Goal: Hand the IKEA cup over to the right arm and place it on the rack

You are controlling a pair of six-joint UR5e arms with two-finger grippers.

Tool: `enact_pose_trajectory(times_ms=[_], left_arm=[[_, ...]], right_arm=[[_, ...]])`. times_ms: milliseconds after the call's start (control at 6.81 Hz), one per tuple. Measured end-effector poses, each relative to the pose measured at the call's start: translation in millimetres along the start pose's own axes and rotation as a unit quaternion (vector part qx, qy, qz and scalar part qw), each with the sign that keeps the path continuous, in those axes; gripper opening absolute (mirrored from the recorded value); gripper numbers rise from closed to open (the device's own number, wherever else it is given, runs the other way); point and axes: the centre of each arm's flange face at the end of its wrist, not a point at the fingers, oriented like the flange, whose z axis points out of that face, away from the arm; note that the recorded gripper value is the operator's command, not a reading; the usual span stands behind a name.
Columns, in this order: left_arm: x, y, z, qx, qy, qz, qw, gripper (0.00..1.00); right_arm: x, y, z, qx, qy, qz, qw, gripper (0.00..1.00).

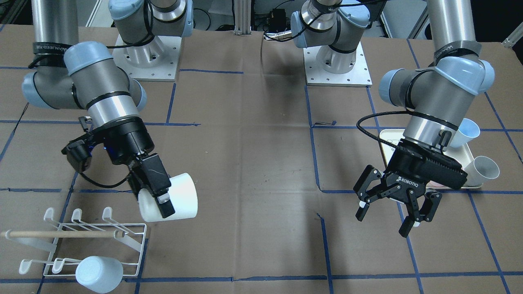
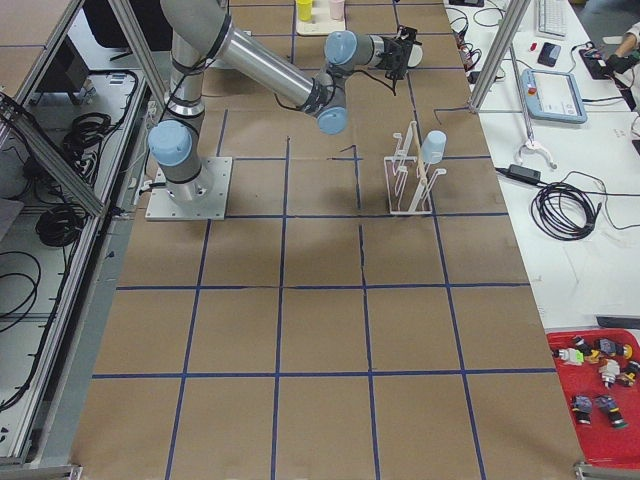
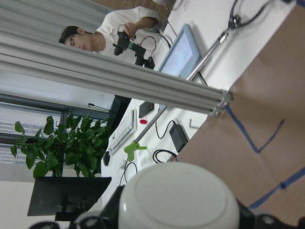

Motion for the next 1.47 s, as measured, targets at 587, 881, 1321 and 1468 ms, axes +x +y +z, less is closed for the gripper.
enact_pose_trajectory(times_ms=[587,881,1321,1468], left_arm=[[86,-11,-53,-0.277,-0.103,-0.070,0.9530,1.00],[107,3,-113,-0.334,-0.103,-0.077,0.9339,1.00],[114,16,-134,-0.341,-0.104,-0.074,0.9313,1.00],[113,17,-132,-0.341,-0.103,-0.073,0.9313,1.00]], right_arm=[[47,-79,-34,0.056,0.061,-0.307,0.9480,0.10],[83,-117,-46,0.050,0.108,-0.409,0.9049,0.11],[127,-163,-22,0.047,0.142,-0.456,0.8771,0.11],[146,-175,-17,0.046,0.150,-0.456,0.8761,0.11]])
